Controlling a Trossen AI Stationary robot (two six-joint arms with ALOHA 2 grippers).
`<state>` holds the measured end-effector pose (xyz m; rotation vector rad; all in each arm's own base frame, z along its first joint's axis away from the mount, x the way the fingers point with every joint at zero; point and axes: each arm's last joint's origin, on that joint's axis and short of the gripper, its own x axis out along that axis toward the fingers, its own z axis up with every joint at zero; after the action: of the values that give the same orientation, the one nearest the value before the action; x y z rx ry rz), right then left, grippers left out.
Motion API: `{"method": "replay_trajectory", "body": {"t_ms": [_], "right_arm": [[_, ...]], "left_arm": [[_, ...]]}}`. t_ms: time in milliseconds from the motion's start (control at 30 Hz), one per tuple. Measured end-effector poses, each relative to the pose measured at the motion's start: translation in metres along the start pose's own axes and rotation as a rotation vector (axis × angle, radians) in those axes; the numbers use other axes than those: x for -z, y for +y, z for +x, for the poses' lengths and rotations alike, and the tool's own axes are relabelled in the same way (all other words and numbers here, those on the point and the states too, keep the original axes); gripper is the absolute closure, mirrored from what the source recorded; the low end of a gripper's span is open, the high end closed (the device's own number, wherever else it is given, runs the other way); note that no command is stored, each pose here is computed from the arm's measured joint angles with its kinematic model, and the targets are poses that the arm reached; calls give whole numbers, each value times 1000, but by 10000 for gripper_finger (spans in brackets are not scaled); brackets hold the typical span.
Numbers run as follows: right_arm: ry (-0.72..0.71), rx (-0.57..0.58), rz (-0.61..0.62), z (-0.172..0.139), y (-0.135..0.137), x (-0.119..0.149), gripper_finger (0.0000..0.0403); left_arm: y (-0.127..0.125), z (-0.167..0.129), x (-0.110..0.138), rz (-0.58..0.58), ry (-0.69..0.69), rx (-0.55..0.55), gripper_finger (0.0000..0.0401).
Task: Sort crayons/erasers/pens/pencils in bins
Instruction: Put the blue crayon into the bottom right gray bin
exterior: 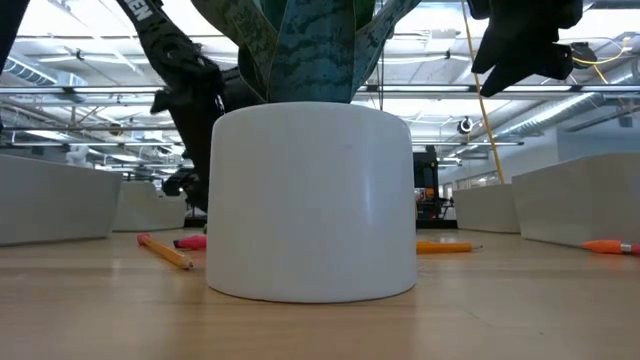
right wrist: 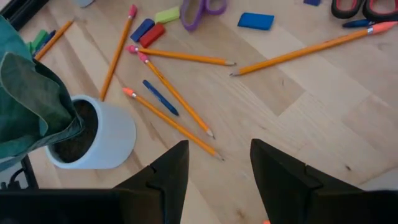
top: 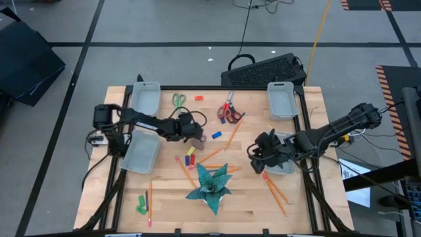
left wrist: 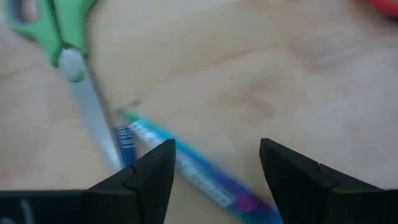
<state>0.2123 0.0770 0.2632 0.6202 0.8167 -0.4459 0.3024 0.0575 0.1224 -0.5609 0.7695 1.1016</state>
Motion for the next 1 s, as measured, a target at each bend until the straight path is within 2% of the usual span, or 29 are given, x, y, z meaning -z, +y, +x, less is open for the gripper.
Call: {"method": "replay_trajectory", "body": {"t_ms": [233, 400, 833, 1000], "right_arm": [[-6, -14, 3, 0, 1, 0, 239], [-6, -14, 1, 0, 1, 0, 239], [-8, -25, 0, -1, 3, 0, 240], [-8, -25, 0, -1, 3, 0, 240]], "left_arm": [[8, -25, 3, 22, -12, -62, 164], [8, -24, 4, -46, 7, -62, 164], [23, -13, 23, -158, 5, -162, 165], [26, -5, 31, -203, -23, -119, 165]]}}
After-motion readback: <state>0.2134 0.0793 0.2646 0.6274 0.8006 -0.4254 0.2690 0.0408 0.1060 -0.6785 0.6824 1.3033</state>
